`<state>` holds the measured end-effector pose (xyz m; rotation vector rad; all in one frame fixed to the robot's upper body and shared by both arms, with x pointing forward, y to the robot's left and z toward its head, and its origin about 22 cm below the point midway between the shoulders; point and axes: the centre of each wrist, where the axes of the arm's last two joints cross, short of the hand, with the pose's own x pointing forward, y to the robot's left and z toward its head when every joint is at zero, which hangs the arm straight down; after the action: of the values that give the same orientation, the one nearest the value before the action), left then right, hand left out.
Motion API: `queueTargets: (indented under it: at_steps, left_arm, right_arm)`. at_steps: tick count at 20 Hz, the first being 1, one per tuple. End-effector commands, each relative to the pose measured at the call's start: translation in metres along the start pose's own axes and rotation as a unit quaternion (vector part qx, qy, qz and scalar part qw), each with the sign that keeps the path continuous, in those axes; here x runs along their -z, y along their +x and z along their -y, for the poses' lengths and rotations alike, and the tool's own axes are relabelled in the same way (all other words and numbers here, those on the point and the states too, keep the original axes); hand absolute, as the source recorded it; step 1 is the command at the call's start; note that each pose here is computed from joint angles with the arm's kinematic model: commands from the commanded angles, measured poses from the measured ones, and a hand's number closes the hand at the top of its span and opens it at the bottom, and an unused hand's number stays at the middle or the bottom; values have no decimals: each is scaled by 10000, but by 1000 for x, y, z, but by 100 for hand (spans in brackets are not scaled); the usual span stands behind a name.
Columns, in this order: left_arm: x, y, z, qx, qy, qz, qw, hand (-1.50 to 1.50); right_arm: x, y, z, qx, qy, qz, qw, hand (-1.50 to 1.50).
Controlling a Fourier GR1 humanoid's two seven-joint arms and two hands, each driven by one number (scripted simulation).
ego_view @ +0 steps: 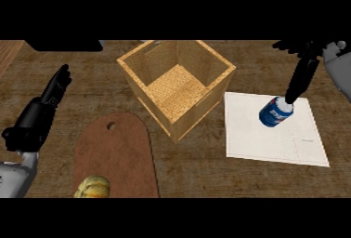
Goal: Pick the can from the placemat and place it in the basket
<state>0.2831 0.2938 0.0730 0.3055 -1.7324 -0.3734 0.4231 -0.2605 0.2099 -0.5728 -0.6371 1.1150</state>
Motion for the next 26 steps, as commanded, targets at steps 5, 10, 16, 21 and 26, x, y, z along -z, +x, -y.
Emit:
queueTargets:
  at_steps: [5,10,16,21,26]
  left_arm:
    - [14,-2,-1,-77,-106,-34,9999,0]
    - [5,-6,-10,-87,-2,-74,9999,0]
    - [0,-10,-8,-68,-101,-7,9999,0]
    - [23,9,-10,-31,-85,-99,9999,0]
    - [11,-4,-4,-63,-38,-74,9999,0]
  right_arm:
    - [35,-7,-44,-253,447,-456,9976,-150]
    - [29,-29,-44,-329,283,-491,9979,-150]
    - [48,-39,-71,-240,95,-372,9990,-150]
    - [51,-41,-68,-314,-83,-404,9987,-150]
    - [45,-34,-88,-153,4,-382,9992,-150]
